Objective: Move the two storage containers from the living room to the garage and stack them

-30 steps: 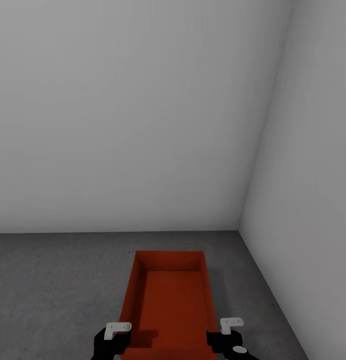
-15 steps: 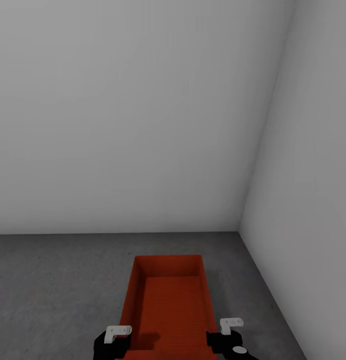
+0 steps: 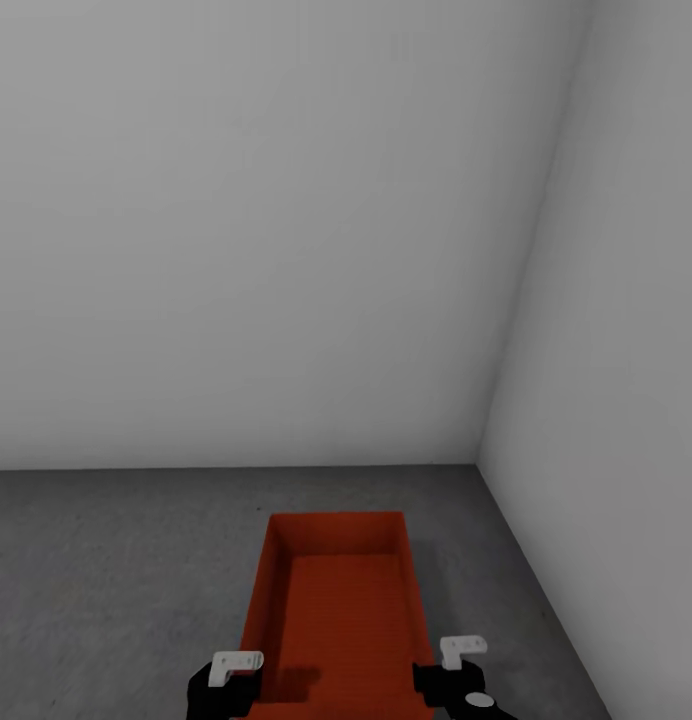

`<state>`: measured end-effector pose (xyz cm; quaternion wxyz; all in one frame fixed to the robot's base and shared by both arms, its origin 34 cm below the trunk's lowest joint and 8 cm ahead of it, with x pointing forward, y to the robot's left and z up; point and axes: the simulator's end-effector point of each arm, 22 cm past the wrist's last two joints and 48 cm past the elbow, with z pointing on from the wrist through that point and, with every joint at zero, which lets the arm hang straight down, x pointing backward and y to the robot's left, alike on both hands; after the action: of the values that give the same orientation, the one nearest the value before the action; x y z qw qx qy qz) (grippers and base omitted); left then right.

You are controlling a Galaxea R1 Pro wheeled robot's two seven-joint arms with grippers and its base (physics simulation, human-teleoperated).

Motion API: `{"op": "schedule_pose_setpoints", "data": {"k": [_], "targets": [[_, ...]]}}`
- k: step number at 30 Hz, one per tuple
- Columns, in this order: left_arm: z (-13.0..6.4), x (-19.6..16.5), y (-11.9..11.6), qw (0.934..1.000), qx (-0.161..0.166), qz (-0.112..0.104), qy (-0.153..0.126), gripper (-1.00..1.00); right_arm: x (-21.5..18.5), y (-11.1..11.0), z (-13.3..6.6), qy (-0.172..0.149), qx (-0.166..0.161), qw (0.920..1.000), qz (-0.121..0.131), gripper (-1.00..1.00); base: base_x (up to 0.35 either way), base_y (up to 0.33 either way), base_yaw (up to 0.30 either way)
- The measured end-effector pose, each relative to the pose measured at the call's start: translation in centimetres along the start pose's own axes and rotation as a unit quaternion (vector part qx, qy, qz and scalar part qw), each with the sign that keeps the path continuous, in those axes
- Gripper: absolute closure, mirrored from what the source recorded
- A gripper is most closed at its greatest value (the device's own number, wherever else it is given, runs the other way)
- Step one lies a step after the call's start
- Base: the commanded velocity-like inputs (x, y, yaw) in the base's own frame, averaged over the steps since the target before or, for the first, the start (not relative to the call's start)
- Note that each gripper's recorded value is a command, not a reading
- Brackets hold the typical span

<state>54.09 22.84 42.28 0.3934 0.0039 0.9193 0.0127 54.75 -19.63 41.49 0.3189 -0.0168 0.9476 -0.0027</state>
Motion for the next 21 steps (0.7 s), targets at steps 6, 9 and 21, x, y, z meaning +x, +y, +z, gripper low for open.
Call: {"op": "schedule_pose_setpoints", "data": {"k": [6,9,21], "targets": [[-0.7,-1.0,0.0,1.0000,0.000,0.000,0.000,-1.00,-0.9,0.0,-0.8,0.000,0.000,1.0000,0.000,-1.00,0.000,0.000,0.000],[-0.8,-1.2,0.0,1.0000,0.000,0.000,0.000,-1.00,-1.0,0.0,-1.0,0.000,0.000,1.0000,0.000,-1.00,0.000,0.000,0.000],[-1.6,-2.3,0.0,1.0000,0.001,0.000,0.000,-1.00,-2.0,0.0,-2.0,0.000,0.000,1.0000,0.000,-1.00,0.000,0.000,0.000]]}}
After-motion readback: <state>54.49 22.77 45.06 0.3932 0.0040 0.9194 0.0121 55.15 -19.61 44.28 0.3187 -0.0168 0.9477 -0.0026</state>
